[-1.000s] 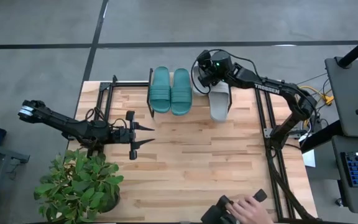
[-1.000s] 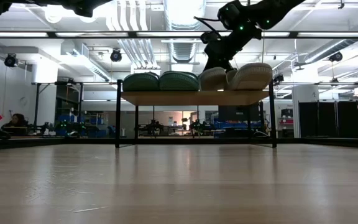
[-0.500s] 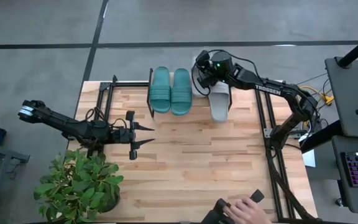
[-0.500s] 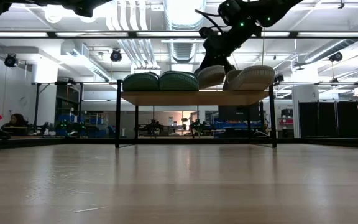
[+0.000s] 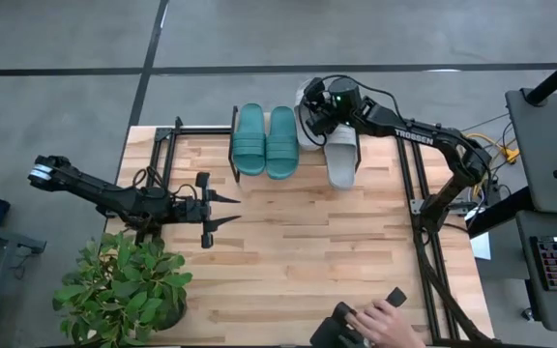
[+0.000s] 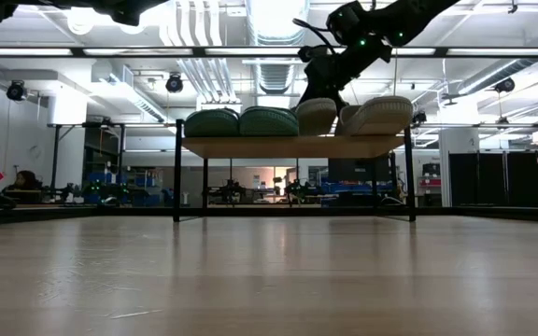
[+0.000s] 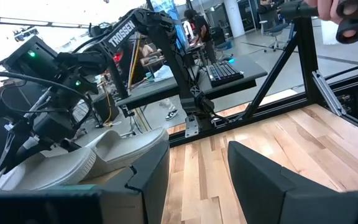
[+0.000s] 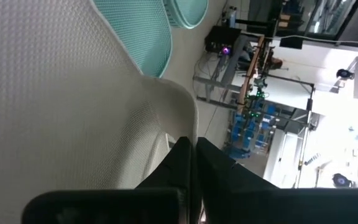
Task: Pick and place slides into the shelf
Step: Put the gray slide on the shelf next to the other gray slide
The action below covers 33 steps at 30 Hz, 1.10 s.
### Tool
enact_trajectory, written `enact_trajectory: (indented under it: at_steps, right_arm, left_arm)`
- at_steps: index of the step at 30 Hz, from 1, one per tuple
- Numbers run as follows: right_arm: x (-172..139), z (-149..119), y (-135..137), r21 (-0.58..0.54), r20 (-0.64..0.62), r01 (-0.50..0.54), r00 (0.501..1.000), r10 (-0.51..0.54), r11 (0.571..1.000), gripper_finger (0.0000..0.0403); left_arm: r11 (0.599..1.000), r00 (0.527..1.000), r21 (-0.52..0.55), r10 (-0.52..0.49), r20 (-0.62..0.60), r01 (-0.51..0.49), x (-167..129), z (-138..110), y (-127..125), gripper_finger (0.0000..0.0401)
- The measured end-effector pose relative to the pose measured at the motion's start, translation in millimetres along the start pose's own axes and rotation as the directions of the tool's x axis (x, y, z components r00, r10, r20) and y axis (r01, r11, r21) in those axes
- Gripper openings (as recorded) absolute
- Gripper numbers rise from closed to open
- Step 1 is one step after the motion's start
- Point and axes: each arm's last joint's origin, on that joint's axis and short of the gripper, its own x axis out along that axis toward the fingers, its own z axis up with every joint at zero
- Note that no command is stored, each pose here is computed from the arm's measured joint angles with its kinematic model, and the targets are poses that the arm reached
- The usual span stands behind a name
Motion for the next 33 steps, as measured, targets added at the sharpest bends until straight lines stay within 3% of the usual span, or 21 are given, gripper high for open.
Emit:
enact_trajectory:
  at_steps: [12, 25, 29, 33]
  right_arm:
    - [1, -1, 11, -0.023, -0.027, -0.094, 0.995, 0.093, 0.995, 0.0008]
    - [0, 5, 9, -0.024, 0.013, -0.087, 0.996, 0.088, 0.996, 0.0008]
    - [-2, 5, 1, -0.013, 0.032, -0.066, 0.997, 0.067, 0.998, 0.0008]
    - [-4, 7, -3, 0.07, 0.068, -0.074, 0.995, 0.069, 0.995, 0.0008]
  left_arm:
    - [1.0, 1.0, 0.008, 0.003, -0.001, -0.003, 0, 0, 0, 0.0149]
    - [1.0, 1.0, 0.008, 0.004, -0.001, -0.004, 0, 0, 0, 0.0149]
    - [1.0, 1.0, 0.008, 0.006, -0.002, -0.006, 0, 0, 0, 0.0149]
    - [1.0, 1.0, 0.008, 0.006, -0.001, -0.006, 0, 0, 0, 0.0149]
